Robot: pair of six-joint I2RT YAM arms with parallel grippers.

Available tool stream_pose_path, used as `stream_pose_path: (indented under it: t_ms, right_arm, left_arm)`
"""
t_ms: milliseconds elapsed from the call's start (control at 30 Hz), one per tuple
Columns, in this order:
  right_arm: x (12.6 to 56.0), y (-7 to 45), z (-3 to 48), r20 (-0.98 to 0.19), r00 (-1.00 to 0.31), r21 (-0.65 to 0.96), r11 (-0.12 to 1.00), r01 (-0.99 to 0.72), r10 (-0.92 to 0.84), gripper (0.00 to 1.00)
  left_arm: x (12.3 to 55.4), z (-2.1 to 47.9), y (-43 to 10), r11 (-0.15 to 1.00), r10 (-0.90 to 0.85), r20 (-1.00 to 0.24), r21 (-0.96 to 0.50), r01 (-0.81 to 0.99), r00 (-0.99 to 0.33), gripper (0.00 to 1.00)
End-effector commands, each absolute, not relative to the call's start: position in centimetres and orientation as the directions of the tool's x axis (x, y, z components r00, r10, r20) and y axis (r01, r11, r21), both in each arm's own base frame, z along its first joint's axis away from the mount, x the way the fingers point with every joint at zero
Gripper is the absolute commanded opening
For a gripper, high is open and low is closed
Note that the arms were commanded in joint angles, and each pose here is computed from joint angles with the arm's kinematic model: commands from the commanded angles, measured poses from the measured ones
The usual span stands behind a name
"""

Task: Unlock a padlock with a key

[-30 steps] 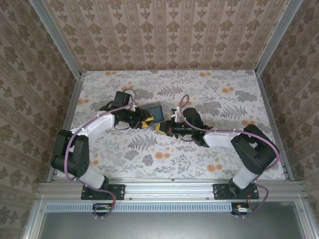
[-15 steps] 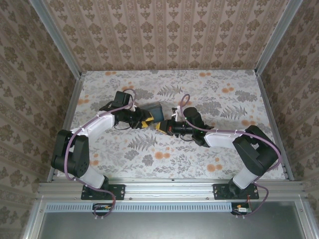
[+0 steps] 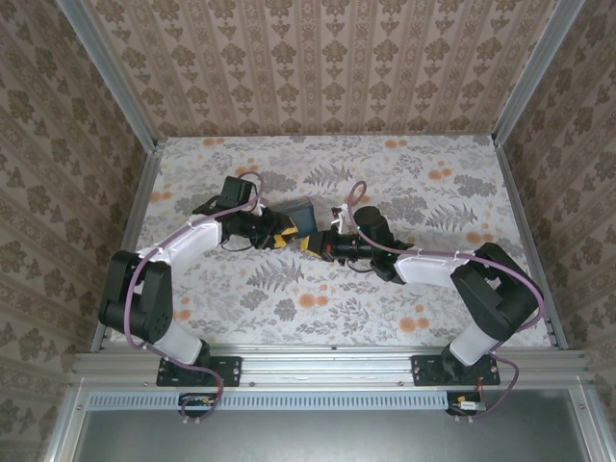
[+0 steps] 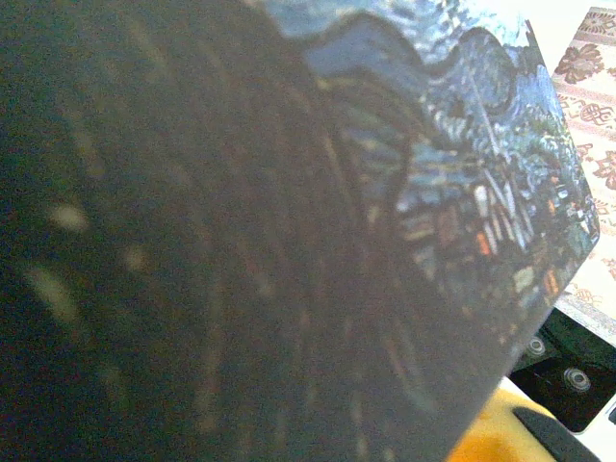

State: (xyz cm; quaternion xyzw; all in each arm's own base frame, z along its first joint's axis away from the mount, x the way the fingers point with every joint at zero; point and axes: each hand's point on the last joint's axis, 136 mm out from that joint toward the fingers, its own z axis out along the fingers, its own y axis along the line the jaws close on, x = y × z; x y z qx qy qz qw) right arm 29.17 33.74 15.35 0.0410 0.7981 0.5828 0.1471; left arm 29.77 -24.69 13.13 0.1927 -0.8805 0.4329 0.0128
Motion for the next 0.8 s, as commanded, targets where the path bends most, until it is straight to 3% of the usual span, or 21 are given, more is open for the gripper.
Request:
stream_pose_path:
  t_ms: [0, 767]
  right_arm:
    - [29.1, 34.16, 15.99, -0.218, -0.95, 0.937, 0.319, -0.14, 0.223, 0.0]
    - [29.28, 34.22, 16.08, -0.225, -0.947, 0.935, 0.323, -0.144, 0.231, 0.0]
  left_arm:
    - [30.04, 15.1, -24.86, 0.522, -0.323, 0.156, -0.793, -0.313, -0.934, 0.0]
    - [29.84, 15.12, -25.03, 0.525, -0.315, 0.156, -0.793, -0.308, -0.936, 0.0]
